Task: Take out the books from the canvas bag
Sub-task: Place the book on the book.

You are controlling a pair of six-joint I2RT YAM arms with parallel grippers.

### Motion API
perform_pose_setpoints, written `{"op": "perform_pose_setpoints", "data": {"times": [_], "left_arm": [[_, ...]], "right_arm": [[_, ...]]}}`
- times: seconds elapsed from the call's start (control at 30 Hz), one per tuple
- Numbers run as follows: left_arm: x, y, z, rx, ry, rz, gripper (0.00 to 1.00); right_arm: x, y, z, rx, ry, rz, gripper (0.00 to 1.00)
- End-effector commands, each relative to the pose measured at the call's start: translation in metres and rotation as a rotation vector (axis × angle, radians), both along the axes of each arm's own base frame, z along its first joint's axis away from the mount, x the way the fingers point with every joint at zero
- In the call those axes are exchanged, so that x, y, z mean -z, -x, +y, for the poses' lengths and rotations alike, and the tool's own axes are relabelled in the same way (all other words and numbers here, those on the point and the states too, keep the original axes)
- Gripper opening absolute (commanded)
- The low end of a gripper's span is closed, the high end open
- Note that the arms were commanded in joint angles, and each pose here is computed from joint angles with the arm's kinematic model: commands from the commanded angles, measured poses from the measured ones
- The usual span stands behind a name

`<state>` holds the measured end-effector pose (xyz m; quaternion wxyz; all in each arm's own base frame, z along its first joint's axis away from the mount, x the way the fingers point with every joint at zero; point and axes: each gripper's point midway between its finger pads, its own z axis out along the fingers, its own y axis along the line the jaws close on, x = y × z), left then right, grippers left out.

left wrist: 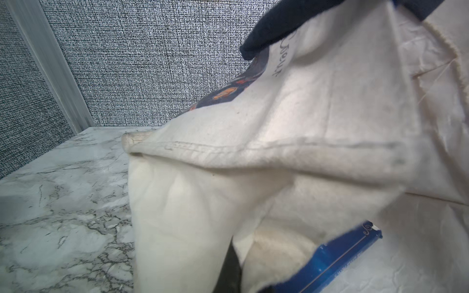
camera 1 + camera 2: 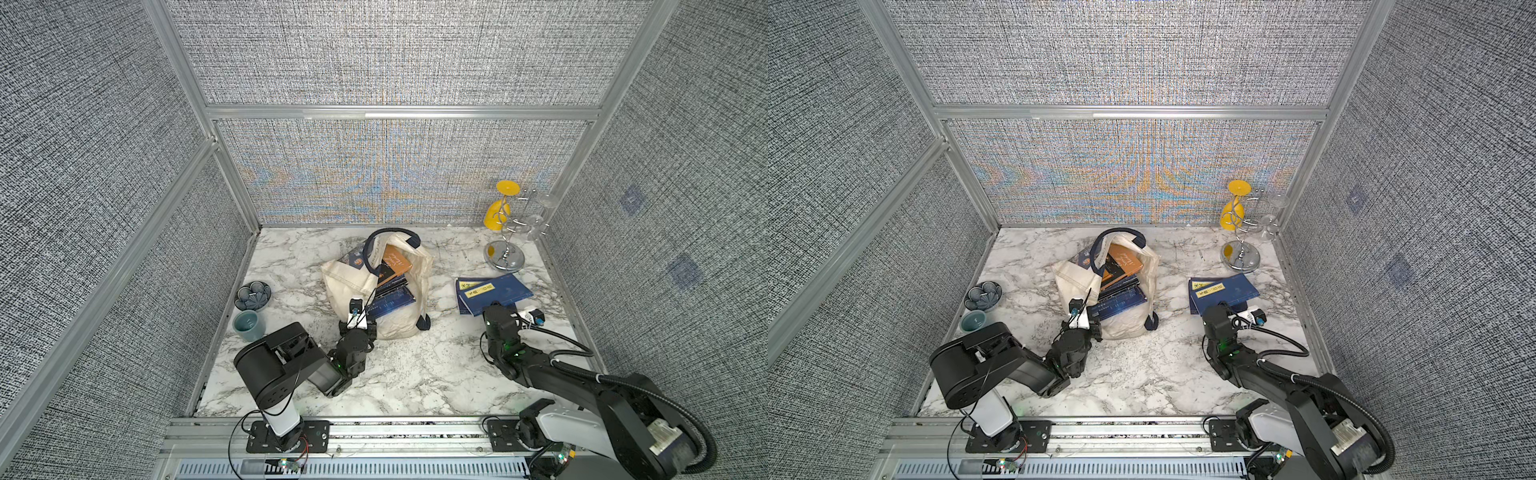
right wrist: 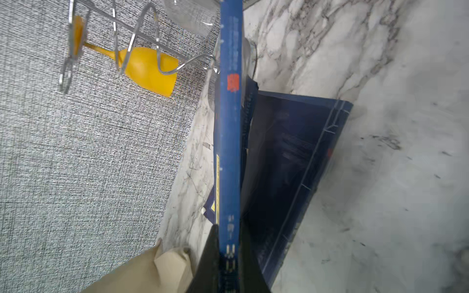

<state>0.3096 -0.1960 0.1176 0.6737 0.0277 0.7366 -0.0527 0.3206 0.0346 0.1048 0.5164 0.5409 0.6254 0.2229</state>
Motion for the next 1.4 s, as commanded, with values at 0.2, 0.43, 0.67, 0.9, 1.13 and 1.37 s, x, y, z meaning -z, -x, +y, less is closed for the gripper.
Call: {"op": "perform_pose_setpoints", "data": {"times": [0.2, 0.43, 0.67, 0.9, 1.13, 1.37], "left_arm": [[-0.007, -0.001, -0.003, 0.01, 0.036, -0.018, 0.0], [-0.008, 0.0, -0.001, 0.005, 0.034, -0.021, 0.0], [-0.009, 0.0, -0.003, 0.011, 0.035, -0.023, 0.0], [-0.01, 0.0, -0.002, 0.012, 0.037, -0.023, 0.0], [-0.009, 0.0, -0.004, 0.016, 0.037, -0.022, 0.0], [-0.009, -0.001, -0.004, 0.018, 0.037, -0.021, 0.0]], "right_arm": [[0.024, 0.013, -0.009, 0.074, -0.045, 0.091, 0.0], [0.039, 0.0, 0.004, 0.08, -0.131, 0.121, 0.01], [0.047, -0.01, 0.011, 0.099, -0.179, 0.136, 0.14], [0.059, -0.012, 0.016, 0.095, -0.216, 0.144, 0.32], [0.06, -0.01, 0.03, 0.021, -0.236, 0.179, 0.49], [0.062, -0.018, 0.034, 0.013, -0.245, 0.156, 0.49]]}}
